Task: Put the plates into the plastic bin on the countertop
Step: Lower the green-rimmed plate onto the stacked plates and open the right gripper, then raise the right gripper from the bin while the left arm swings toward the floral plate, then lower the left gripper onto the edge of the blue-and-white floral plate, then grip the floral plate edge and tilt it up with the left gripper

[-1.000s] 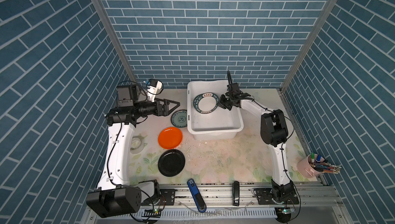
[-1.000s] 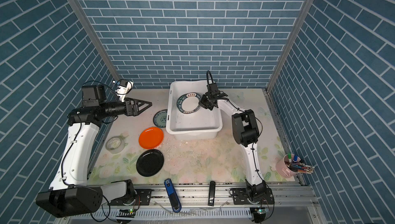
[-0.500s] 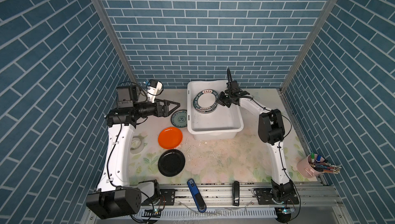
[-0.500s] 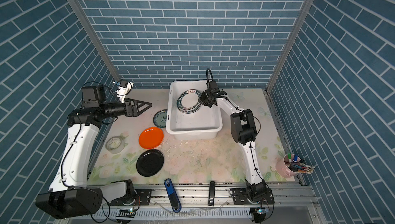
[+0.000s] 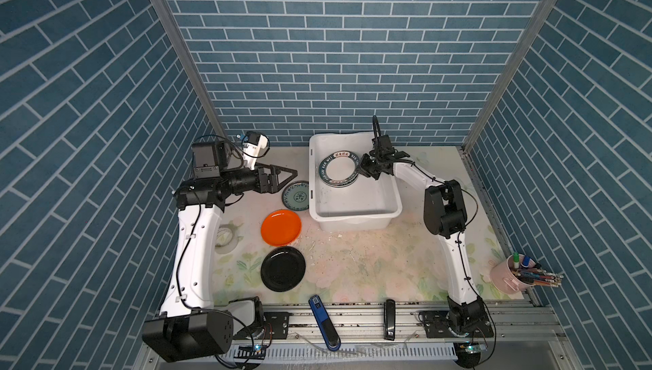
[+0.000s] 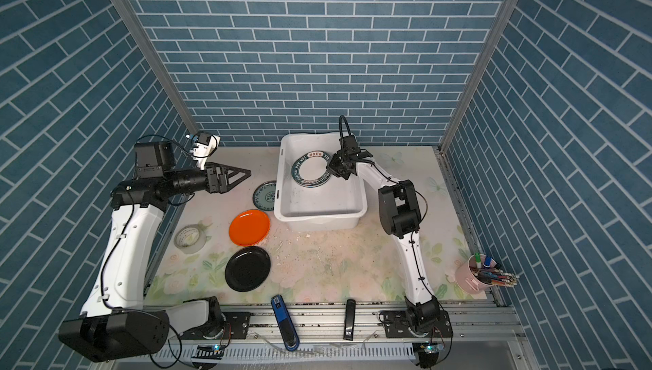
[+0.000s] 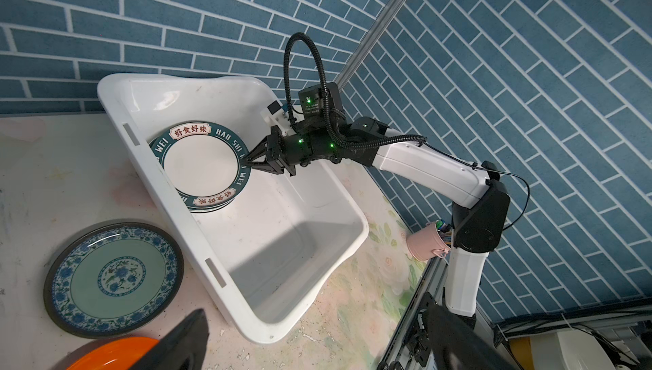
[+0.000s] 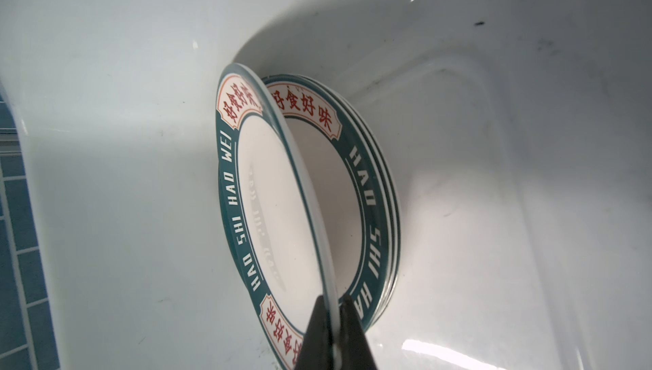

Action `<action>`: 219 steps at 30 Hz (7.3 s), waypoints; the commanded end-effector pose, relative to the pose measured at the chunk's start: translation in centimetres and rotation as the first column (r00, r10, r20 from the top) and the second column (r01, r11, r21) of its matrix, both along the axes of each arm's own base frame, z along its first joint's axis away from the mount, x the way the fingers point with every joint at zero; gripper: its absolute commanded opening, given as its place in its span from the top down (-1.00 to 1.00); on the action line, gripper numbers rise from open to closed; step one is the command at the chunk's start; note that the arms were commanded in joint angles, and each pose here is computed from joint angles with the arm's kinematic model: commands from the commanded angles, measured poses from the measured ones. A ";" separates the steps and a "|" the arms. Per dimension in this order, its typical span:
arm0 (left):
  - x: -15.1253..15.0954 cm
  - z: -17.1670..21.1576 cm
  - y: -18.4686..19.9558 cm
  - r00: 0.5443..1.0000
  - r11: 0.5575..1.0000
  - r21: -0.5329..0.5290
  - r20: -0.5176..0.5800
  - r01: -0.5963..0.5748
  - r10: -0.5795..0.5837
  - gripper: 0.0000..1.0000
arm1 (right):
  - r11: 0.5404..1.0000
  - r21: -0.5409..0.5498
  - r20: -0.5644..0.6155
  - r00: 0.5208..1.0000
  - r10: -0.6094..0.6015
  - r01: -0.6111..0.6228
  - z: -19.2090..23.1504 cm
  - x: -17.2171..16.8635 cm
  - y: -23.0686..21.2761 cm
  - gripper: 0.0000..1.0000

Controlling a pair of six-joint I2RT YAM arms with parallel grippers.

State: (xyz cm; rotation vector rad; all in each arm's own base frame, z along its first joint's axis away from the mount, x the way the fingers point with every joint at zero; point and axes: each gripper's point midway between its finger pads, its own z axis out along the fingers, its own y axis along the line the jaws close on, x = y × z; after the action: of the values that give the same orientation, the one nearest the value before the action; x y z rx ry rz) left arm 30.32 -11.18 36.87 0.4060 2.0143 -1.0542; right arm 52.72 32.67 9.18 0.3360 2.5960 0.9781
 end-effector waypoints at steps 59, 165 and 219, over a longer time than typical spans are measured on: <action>-0.3 -0.6 0.3 1.000 1.000 0.016 -0.003 -0.022 0.022 -0.99 | 1.000 0.013 0.037 0.999 0.001 -0.001 2.9 0.5 0.4 0.33; 15.5 -33.0 6.8 0.688 0.932 0.360 -0.668 -0.034 0.283 -0.07 | 0.999 -0.029 0.283 0.958 0.047 -0.040 15.3 -26.2 -13.9 0.47; 15.5 -33.7 6.6 0.674 0.934 0.355 -0.686 -0.019 0.274 0.63 | 0.999 -0.017 0.279 0.960 0.038 -0.034 14.7 -26.3 -14.0 0.51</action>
State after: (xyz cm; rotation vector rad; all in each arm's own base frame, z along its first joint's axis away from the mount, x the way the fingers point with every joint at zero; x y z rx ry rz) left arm 45.89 -3.86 2.68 -0.0757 2.9097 -0.7983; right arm 26.60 18.64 23.88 0.1214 2.3680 0.9296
